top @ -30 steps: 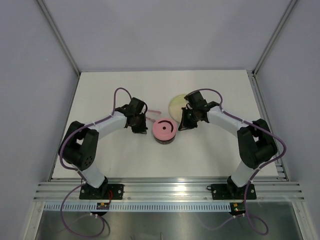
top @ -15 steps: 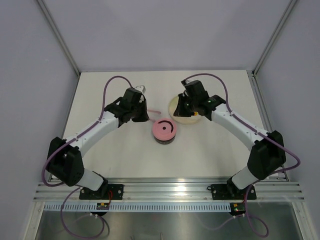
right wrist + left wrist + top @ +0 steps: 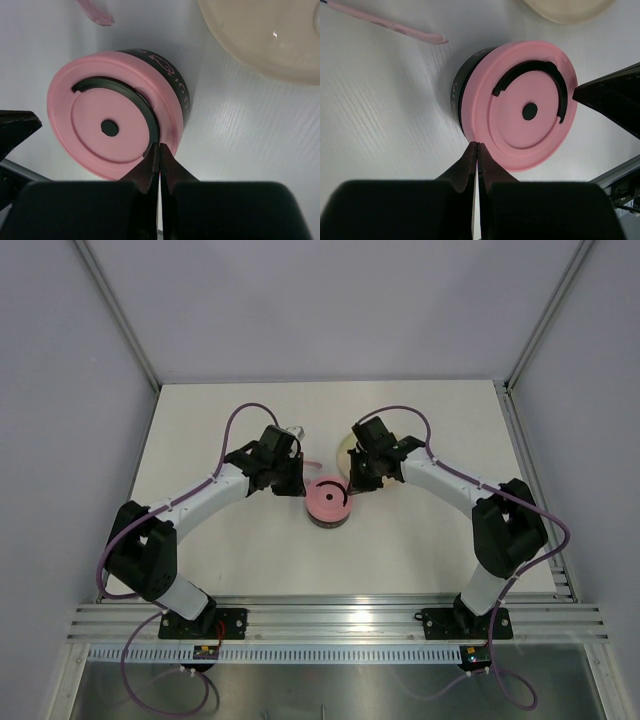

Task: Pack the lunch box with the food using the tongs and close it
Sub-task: Close the box lid on the packing box.

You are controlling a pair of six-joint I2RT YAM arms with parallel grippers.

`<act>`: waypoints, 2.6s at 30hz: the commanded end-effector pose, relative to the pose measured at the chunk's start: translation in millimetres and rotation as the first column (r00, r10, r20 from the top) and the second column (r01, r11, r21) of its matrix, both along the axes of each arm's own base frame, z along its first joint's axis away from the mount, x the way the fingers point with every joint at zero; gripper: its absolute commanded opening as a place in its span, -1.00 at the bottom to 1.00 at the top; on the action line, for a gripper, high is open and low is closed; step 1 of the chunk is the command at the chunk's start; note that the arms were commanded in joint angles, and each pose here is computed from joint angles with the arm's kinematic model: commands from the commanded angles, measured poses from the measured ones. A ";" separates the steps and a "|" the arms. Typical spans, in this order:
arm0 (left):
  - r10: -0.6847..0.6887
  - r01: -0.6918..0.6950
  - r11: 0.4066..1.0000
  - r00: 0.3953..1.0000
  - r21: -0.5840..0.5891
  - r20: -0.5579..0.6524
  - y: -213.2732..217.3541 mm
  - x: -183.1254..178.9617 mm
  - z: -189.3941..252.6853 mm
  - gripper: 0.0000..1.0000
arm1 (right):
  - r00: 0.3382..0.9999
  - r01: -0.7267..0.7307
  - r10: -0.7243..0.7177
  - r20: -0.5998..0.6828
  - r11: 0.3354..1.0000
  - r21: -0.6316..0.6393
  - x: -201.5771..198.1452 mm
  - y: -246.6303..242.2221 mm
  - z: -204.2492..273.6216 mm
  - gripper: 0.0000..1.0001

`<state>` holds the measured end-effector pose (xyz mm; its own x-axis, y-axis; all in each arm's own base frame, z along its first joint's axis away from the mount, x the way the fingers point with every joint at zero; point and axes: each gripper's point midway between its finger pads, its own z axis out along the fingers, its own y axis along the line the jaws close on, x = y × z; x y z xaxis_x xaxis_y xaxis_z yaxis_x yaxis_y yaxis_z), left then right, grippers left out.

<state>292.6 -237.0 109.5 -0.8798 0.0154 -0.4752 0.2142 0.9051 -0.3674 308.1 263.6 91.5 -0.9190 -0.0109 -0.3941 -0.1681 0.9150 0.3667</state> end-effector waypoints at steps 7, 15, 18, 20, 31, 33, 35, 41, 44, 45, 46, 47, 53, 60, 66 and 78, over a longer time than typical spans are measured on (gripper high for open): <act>-0.027 0.030 0.999 0.997 -0.040 0.070 -5.5 4.7 26.0 -1.00 | 0.982 -0.122 0.111 0.155 0.990 0.065 -6.9 50.9 72.0 -1.00; 0.057 -0.059 0.998 0.992 0.009 0.114 15.1 11.3 34.7 -1.00 | 0.980 -0.197 0.196 0.027 0.979 0.061 -28.4 83.0 13.0 -1.00; 0.087 -0.089 0.996 0.989 0.015 0.122 24.9 14.0 37.1 -1.00 | 0.978 -0.201 0.201 -0.055 0.980 0.000 -33.9 79.1 -30.6 -1.00; 0.111 -0.115 0.993 0.987 0.025 0.117 32.8 15.2 33.4 -1.00 | 0.975 -0.207 0.206 -0.081 0.978 -0.010 -37.0 78.7 -38.4 -1.00; 0.163 -0.163 0.987 0.985 -0.005 0.052 44.5 16.0 16.8 -1.00 | 0.969 -0.190 0.180 0.171 0.981 0.041 -7.6 90.5 69.3 -1.00; 0.162 -0.162 0.987 0.985 -0.008 0.066 45.2 16.1 20.9 -1.00 | 0.968 -0.155 0.150 0.202 0.988 0.006 1.8 81.9 69.4 -1.00; 0.158 -0.158 0.987 0.985 -0.008 0.074 46.3 15.1 22.7 -1.00 | 0.971 -0.143 0.140 0.195 0.990 0.005 6.1 78.9 67.1 -1.00; 0.151 -0.151 0.988 0.986 -0.017 0.063 45.0 11.6 18.7 -1.00 | 0.981 -0.077 0.089 0.171 0.994 -0.071 22.4 67.2 36.5 -1.00; 0.147 -0.146 0.989 0.987 -0.028 0.069 43.7 11.2 21.5 -1.00 | 0.992 -0.068 0.080 0.094 0.990 -0.123 20.0 59.3 -2.7 -1.00; 0.142 -0.141 0.990 0.987 -0.028 0.069 43.3 10.4 21.4 -1.00 | 0.995 -0.075 0.084 0.061 0.988 -0.138 14.5 56.4 -16.2 -1.00; 0.143 -0.142 0.990 0.987 -0.024 0.068 44.5 10.0 20.9 -1.00 | 0.995 -0.090 0.094 0.023 0.986 -0.142 9.6 56.4 -29.0 -1.00; 0.141 -0.140 0.990 0.987 -0.024 0.071 44.8 9.6 21.7 -1.00 | 0.995 -0.093 0.095 0.008 0.984 -0.151 6.8 55.2 -34.2 -1.00; 0.131 -0.130 0.991 0.989 -0.021 0.076 46.1 6.8 24.2 -1.00 | 0.986 -0.124 0.127 0.107 0.992 -0.030 6.5 67.8 38.5 -1.00; 0.141 -0.139 0.990 0.986 -0.029 0.094 46.0 10.0 30.2 -1.00 | 0.953 -0.091 0.103 0.285 0.994 -0.054 32.4 60.5 102.4 -1.00; 0.147 -0.145 0.989 0.983 -0.028 0.114 50.1 7.5 35.2 -1.00 | 0.979 -0.101 0.111 0.173 0.993 -0.065 20.7 63.9 43.2 -1.00; 0.152 -0.148 0.988 0.963 -0.033 0.225 60.9 7.7 80.8 -1.00 | 0.971 -0.075 0.097 0.217 0.992 -0.105 26.6 55.5 75.3 -0.88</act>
